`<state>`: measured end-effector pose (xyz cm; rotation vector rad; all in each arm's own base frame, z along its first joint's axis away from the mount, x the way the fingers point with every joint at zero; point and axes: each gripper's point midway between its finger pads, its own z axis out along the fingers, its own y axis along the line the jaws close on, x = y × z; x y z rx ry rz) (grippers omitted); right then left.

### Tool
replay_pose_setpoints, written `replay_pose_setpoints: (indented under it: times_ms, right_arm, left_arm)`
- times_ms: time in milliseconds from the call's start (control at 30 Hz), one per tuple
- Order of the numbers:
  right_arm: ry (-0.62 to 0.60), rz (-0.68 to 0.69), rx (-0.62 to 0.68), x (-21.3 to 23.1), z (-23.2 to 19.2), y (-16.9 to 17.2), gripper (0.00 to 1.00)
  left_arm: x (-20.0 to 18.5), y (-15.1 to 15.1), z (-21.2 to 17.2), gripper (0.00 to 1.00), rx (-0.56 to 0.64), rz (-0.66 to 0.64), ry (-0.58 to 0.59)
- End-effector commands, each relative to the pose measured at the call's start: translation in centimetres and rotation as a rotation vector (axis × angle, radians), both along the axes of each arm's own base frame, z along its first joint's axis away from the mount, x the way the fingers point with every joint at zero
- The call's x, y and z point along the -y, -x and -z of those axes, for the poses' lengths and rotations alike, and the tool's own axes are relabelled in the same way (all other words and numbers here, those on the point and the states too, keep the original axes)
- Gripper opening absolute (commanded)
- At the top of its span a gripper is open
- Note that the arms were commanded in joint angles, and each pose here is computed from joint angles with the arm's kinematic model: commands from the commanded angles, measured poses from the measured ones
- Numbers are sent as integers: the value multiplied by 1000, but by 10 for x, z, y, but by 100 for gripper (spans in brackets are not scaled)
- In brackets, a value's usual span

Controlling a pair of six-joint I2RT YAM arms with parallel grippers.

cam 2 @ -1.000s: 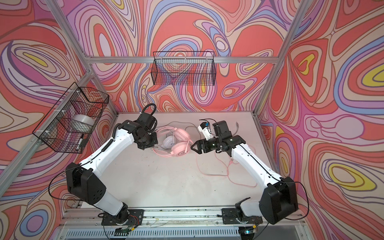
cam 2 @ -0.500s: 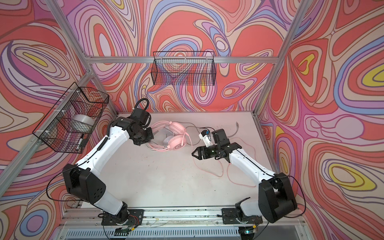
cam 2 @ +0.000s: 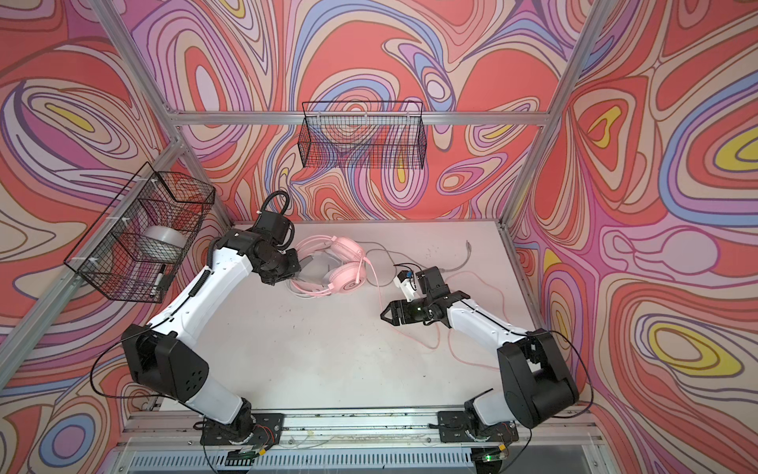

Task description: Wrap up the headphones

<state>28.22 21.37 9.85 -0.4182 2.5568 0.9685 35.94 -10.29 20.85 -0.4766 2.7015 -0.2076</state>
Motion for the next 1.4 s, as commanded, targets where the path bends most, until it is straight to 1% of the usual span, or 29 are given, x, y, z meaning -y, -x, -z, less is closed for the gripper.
replay_pose_setpoints:
  times_ms: [0,67,433,567,800,933,1100,1233,1300,1367]
  right_arm:
    - [10,-8,-22,-1,13,6,75]
    - [17,-7,-43,0,20,9,72]
    - [69,10,-106,8,38,19,67]
    - [117,45,-155,14,48,21,59]
    - [148,52,-189,16,56,26,55]
    - [174,54,-210,17,62,28,50]
    - [217,77,-206,24,58,30,47]
    - [206,92,-184,25,46,33,42]
    - [198,90,-181,24,44,36,39]
    - [193,72,-181,23,43,38,33]
  left_arm:
    - [2,-13,-27,0,97,-12,48]
    - [0,-13,-29,0,104,-20,48]
    - [-14,-17,-34,0,123,-57,39]
    - [-21,-17,-38,0,135,-70,26]
    - [-30,-19,-41,0,148,-92,17]
    - [-33,-19,-40,0,147,-101,10]
    - [-40,-19,-38,0,138,-119,-1]
    - [-41,-20,-34,0,129,-125,0]
    - [-39,-21,-33,0,127,-122,8]
    - [-36,-22,-31,0,123,-111,19]
